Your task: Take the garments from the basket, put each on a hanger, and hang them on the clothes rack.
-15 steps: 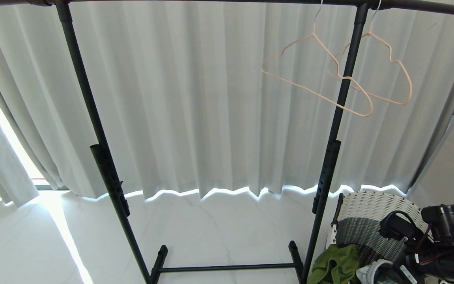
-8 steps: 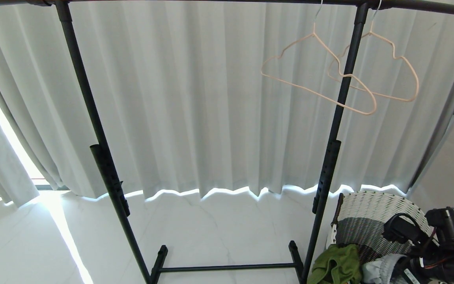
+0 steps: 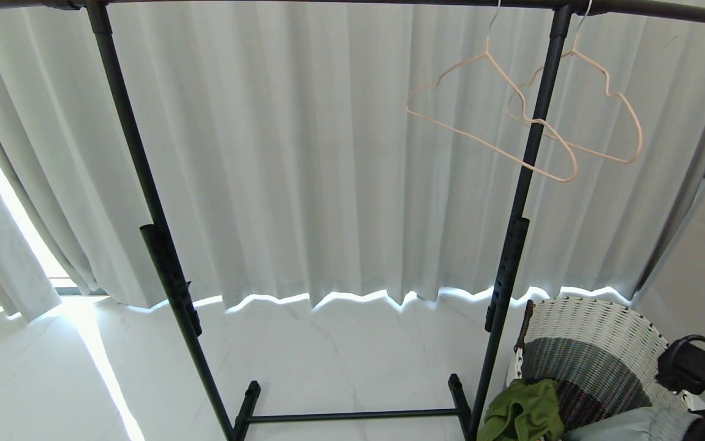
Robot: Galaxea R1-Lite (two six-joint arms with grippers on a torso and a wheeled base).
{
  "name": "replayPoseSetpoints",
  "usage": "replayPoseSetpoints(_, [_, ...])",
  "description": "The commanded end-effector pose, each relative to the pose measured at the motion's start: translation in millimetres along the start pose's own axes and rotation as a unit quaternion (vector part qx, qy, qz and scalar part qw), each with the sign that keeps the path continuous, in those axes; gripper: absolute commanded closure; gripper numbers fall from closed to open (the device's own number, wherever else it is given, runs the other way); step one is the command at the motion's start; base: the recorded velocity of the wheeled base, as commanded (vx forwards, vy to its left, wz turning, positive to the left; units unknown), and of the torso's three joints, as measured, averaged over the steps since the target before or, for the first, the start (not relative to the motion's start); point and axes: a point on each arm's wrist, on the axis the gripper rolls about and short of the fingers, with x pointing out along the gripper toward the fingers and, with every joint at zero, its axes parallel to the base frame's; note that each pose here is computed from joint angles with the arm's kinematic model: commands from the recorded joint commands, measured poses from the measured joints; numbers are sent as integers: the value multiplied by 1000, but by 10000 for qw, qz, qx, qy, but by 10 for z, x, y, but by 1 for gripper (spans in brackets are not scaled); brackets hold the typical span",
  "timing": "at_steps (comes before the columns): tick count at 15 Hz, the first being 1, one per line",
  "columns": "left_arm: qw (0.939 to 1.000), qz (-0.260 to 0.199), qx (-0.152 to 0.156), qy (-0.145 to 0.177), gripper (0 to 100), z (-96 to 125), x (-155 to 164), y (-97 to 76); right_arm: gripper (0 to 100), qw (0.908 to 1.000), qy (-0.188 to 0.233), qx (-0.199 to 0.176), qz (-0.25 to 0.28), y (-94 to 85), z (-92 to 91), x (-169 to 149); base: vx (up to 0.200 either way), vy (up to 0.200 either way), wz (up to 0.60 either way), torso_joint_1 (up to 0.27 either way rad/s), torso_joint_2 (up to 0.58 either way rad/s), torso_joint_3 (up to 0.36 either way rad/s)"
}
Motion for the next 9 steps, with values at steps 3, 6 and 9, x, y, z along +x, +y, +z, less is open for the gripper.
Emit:
replayPoseSetpoints(3, [9999,-10,157,-11,0,2,0,0,100,9862,-1305,240,-990,-160,-92,-1362,0,0,0,0,0,0])
replayPoseSetpoints(6, [9999,-10,164,-3,0,2,1,0,100,9778,-1676,334,-1210,-158,-148,-1567,-200,0,0,4,9,2])
replayPoseSetpoints(9, [9999,-10,165,-11,0,2,0,0,100,9756,-1772,453,-1212,-160,-151,-1596,-200,0,0,2,-1,2])
